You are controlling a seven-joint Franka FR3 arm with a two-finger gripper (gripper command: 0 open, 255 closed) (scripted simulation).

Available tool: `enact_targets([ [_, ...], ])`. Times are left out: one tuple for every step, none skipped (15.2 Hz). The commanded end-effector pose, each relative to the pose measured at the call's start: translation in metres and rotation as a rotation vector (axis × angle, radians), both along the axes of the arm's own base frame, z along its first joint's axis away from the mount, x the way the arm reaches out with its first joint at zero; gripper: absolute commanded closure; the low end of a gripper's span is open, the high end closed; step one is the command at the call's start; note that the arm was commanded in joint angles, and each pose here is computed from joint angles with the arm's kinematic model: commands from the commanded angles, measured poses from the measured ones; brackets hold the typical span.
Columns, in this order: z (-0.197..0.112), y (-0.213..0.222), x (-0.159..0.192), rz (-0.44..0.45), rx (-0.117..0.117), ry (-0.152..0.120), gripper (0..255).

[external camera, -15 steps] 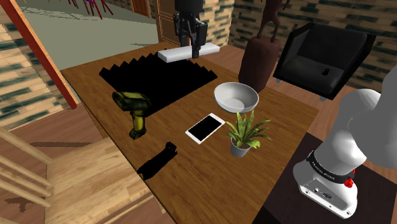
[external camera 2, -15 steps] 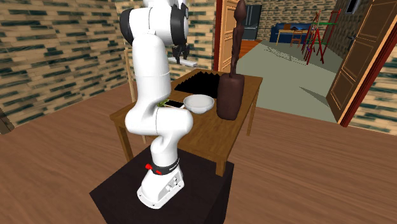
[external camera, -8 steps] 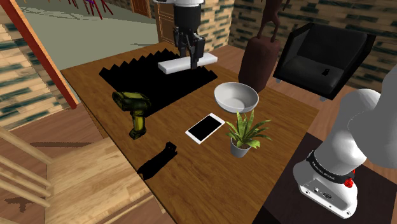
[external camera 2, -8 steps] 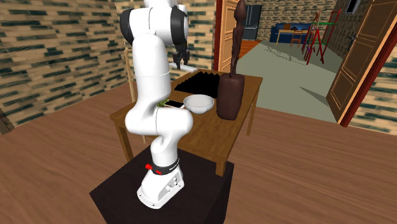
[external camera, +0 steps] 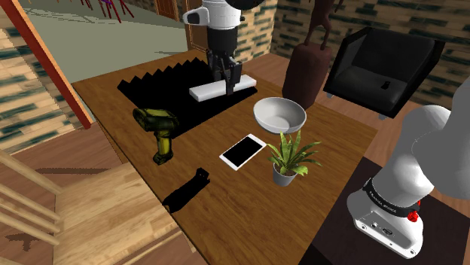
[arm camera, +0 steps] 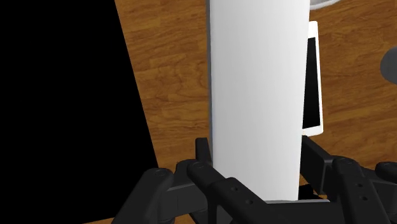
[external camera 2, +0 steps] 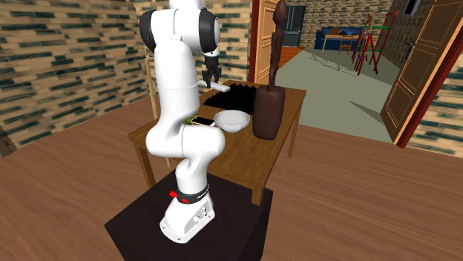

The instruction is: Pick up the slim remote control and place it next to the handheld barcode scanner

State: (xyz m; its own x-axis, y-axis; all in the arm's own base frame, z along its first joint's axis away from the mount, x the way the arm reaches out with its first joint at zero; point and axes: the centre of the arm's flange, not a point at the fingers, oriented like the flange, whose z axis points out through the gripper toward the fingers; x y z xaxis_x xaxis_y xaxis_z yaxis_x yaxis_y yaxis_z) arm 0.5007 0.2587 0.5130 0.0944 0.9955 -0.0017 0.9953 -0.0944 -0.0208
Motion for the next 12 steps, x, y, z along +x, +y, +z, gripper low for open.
enact_targets([
  [-0.01,0.001,0.0,0.0,0.0,-0.001,255],
  [-0.015,0.001,0.0,0.0,0.0,-0.001,255],
  [-0.021,0.001,0.0,0.0,0.0,-0.001,255],
  [-0.026,0.001,0.0,0.0,0.0,-0.001,255],
  [-0.031,0.001,0.0,0.0,0.0,-0.001,255],
  [-0.037,0.001,0.0,0.0,0.0,-0.001,255],
  [-0.042,0.001,0.0,0.0,0.0,-0.001,255],
  [-0.047,0.001,0.0,0.0,0.0,-0.001,255],
  [-0.052,0.001,0.0,0.0,0.0,-0.001,255],
  [-0.058,0.001,0.0,0.0,0.0,-0.001,255],
  [-0.063,0.001,0.0,0.0,0.0,-0.001,255],
  [-0.068,0.001,0.0,0.0,0.0,-0.001,255],
])
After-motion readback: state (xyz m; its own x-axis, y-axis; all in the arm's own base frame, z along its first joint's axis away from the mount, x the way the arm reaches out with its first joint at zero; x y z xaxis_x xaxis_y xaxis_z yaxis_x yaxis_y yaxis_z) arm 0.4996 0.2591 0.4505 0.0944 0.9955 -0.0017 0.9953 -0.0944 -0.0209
